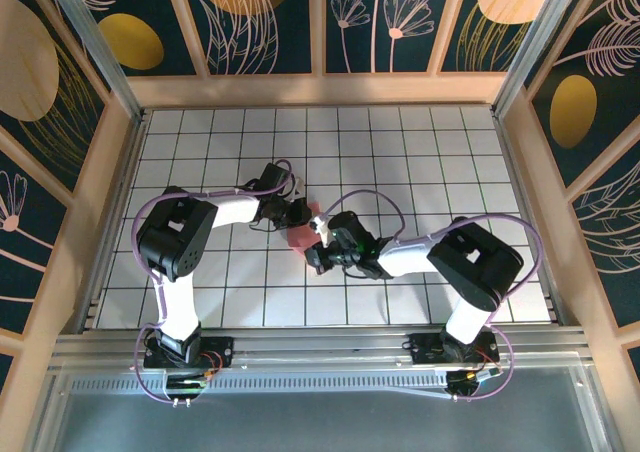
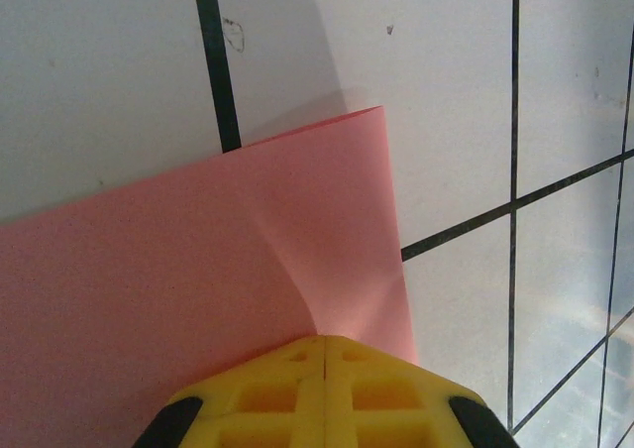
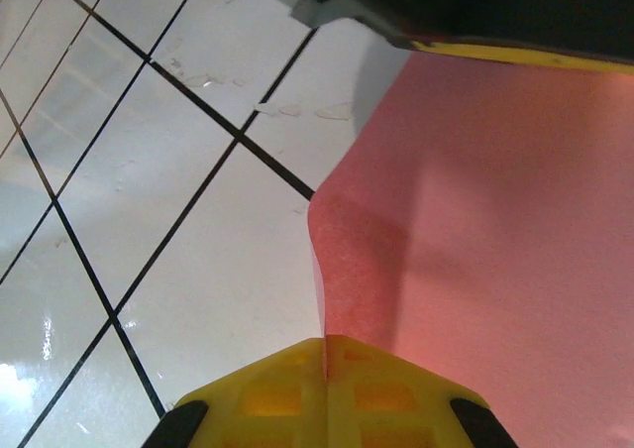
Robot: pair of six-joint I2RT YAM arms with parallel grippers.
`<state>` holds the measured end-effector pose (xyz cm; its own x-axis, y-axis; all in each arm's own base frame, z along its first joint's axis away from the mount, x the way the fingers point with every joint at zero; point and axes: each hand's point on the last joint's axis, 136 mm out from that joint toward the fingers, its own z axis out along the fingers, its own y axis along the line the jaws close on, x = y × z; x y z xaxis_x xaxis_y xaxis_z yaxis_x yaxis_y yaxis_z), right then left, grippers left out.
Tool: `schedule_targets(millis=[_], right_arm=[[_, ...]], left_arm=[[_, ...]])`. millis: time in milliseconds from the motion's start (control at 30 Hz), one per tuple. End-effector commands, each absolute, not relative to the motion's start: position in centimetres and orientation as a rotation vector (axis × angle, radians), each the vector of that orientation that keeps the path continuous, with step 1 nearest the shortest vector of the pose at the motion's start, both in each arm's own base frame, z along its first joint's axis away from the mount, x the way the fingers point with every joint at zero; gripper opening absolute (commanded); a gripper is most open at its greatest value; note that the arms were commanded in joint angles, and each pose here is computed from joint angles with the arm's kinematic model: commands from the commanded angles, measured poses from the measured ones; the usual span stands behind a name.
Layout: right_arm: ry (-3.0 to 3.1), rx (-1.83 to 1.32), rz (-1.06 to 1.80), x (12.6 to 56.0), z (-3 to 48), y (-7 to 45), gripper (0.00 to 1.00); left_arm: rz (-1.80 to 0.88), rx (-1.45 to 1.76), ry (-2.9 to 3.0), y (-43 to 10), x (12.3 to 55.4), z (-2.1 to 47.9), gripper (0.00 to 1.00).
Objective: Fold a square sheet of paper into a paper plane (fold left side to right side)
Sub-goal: Third fold the triangle at the center of the table.
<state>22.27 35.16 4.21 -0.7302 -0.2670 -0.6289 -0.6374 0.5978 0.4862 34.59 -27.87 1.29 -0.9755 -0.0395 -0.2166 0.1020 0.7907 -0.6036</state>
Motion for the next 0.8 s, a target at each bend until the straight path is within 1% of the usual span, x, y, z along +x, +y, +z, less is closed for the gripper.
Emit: schedule_targets(millis=[0,400,767], right_arm=[[2.328,-0.643,1.068,22.6,5.5,34.9,0.0],[2.43,-0.508,0.932,25.2,4.0,33.1,0.0],[2.451,-0.479,0.865,26.5,3.6,32.6,0.0]], left_arm=[[-0.82,0.045,2.857,-26.6,33.4,-1.8,0.05],[-0.808,0.046,2.856,-26.8,33.5,-1.8,0.05],[-0.802,0.048,2.857,-26.8,33.6,-1.7,0.05]])
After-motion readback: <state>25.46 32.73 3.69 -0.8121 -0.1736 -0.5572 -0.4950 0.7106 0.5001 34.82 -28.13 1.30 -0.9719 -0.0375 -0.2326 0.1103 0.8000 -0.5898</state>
